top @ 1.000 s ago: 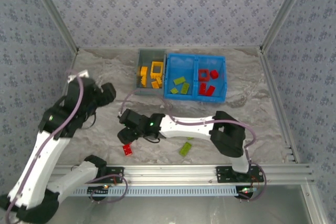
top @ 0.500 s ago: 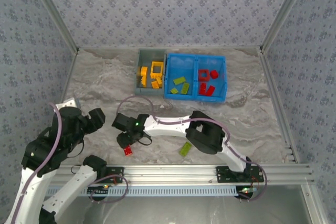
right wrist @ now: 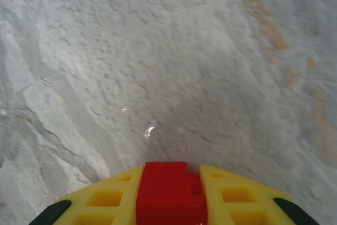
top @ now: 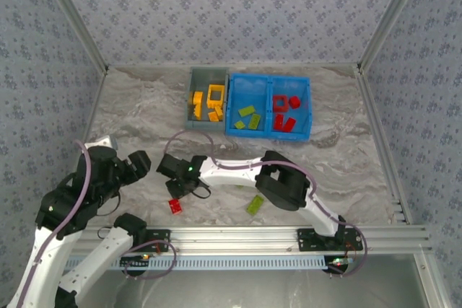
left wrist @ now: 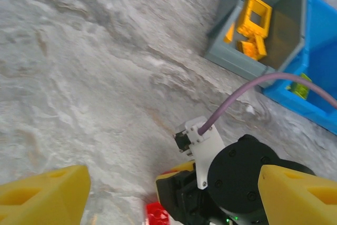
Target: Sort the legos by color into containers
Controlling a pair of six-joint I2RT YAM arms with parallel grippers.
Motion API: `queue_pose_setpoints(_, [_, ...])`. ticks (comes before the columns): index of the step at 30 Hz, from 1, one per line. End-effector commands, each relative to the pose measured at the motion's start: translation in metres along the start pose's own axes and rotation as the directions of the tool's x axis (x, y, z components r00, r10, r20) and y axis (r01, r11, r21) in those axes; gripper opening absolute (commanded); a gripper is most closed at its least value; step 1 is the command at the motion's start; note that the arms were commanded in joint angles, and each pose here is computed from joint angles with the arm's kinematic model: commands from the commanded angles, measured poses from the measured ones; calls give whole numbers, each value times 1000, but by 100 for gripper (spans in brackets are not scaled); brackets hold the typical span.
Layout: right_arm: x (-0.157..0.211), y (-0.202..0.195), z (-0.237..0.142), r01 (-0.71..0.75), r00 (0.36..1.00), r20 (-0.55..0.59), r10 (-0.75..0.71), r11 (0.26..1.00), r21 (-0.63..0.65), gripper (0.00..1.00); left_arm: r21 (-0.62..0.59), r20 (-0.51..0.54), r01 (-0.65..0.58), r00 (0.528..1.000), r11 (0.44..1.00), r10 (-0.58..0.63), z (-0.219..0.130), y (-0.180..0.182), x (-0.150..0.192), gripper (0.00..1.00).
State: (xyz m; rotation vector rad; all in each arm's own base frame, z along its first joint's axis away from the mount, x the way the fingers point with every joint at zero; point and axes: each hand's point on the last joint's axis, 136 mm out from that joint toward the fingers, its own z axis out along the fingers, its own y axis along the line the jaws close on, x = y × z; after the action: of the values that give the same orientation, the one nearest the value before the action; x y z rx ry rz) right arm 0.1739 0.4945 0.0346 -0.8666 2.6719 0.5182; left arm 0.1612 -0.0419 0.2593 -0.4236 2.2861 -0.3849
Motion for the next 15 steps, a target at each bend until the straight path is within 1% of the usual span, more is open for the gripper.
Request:
queue_pose_setpoints(1, [-30, -30, -64, -44, 987, 157, 30, 996, 83, 25, 225, -93, -7, 995, 974, 29, 14, -52, 7, 80])
queue_pose_setpoints(3, [-34, -62, -101, -94, 971, 234, 57, 984, 150, 24, 322, -140, 8, 989, 947, 39, 20, -76, 12, 79])
queue_pose_setpoints(5, [-32, -102, -138, -162, 949, 300, 93, 964, 212, 25, 370, -144, 4, 988, 929, 53, 23, -91, 12, 79])
queue_pose_setpoints(8, [-15, -171, -177, -279, 920, 351, 172, 918, 281, 25, 415, -137, -41, 985, 909, 107, 29, -115, 15, 79])
queue_pose_setpoints(9, [-4, -196, -184, -321, 912, 354, 206, 897, 304, 25, 426, -131, -61, 983, 903, 128, 31, -124, 17, 79])
queue_pose_setpoints(13, [11, -274, -217, -467, 854, 416, 312, 812, 350, 26, 438, -98, -180, 964, 881, 246, 44, -165, 37, 79])
queue_pose_setpoints(15, [21, -311, -226, -517, 840, 412, 353, 752, 409, 27, 432, -90, -240, 948, 870, 306, 52, -187, 52, 79])
